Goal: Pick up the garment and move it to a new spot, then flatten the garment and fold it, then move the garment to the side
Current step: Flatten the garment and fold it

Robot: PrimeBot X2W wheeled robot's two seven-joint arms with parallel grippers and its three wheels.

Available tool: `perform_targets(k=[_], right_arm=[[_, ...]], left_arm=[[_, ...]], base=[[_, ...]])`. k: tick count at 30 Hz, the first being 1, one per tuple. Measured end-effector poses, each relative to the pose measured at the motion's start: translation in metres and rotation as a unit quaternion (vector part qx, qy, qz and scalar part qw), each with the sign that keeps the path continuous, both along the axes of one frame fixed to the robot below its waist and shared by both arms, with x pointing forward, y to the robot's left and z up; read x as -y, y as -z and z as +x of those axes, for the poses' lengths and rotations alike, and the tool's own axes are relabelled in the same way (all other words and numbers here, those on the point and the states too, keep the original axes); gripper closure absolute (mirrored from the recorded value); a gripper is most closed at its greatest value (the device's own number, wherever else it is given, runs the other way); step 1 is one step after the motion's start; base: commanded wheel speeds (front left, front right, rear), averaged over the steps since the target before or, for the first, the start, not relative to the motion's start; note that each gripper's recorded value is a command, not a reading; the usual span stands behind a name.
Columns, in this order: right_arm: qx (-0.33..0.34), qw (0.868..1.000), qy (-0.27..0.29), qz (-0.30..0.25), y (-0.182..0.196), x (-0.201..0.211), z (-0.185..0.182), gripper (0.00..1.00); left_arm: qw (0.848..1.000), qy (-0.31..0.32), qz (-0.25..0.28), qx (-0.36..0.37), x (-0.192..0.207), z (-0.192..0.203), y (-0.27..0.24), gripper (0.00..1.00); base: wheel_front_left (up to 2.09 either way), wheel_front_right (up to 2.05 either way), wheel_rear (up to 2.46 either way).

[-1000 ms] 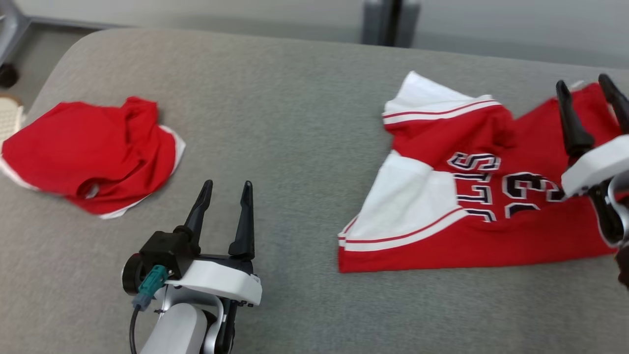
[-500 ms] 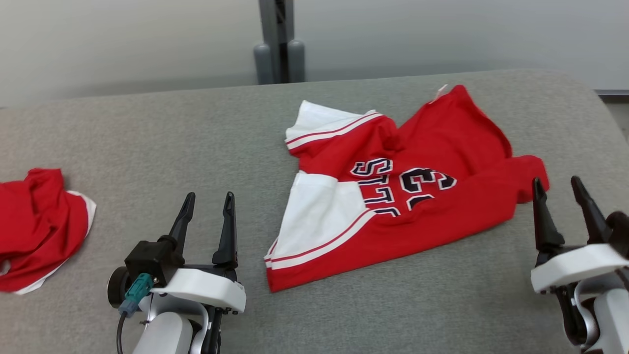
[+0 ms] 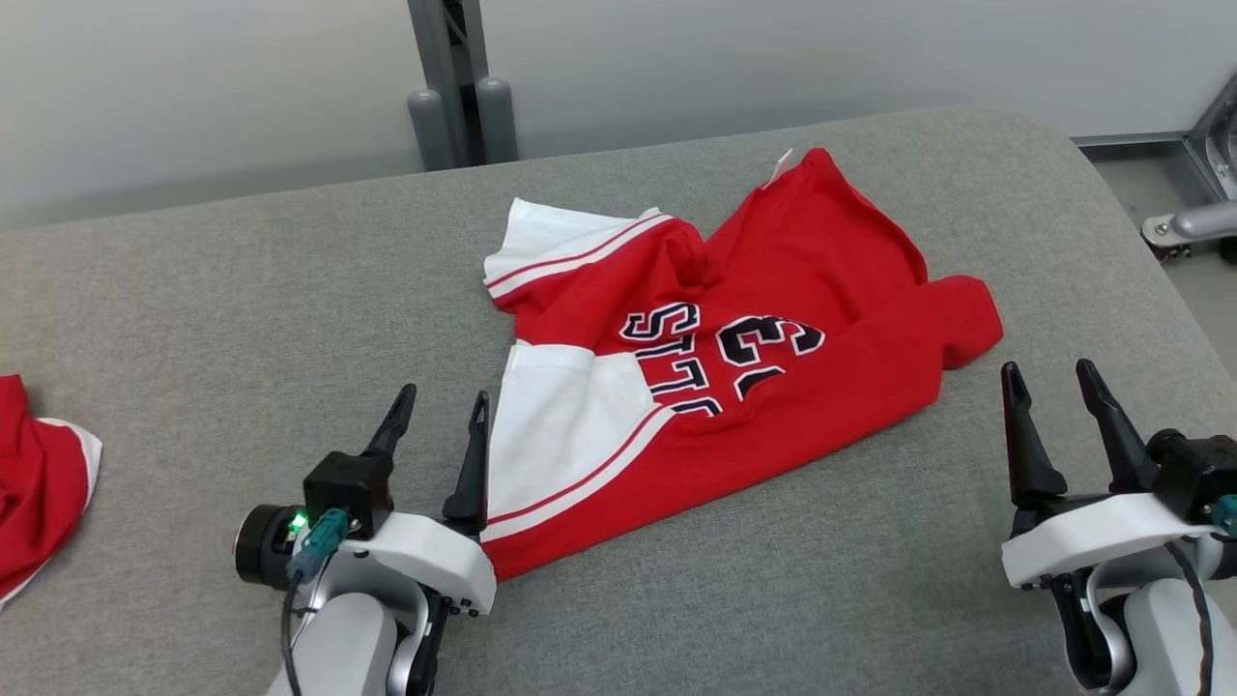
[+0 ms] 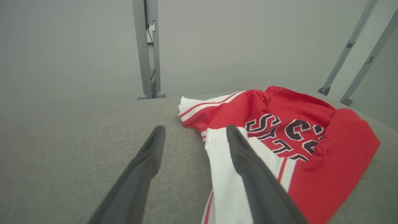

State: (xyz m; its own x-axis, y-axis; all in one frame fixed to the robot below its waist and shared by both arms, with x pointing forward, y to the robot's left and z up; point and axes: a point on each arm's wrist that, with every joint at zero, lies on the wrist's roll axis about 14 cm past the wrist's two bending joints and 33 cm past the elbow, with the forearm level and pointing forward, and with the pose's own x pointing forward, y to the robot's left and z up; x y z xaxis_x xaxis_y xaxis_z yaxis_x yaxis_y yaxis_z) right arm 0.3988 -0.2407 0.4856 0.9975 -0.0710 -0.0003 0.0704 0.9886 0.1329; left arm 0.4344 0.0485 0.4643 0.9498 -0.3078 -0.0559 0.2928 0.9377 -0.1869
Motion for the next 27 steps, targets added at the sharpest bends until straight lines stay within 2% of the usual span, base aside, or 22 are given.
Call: perform_targets(k=[4,10,27], right_arm=[[-0.005,1.0,0.005,0.007,0.005,0.0,-0.002,0.0],[-0.016,0.999,0.026,0.021,0.013,0.006,-0.009,0.0],[-0.028,0.998,0.046,0.023,0.021,0.015,-0.013,0.0]], left_arm=[[0.997,0.051,0.049,-0.027,0.021,0.006,0.027,0.0],[0.991,0.095,0.084,-0.054,0.042,0.031,0.049,0.0],[0.985,0.117,0.093,-0.092,0.054,0.046,0.069,0.0]], base=[[0.0,0.0,0.0],[0.0,0.0,0.0],[0.0,0.0,0.0]])
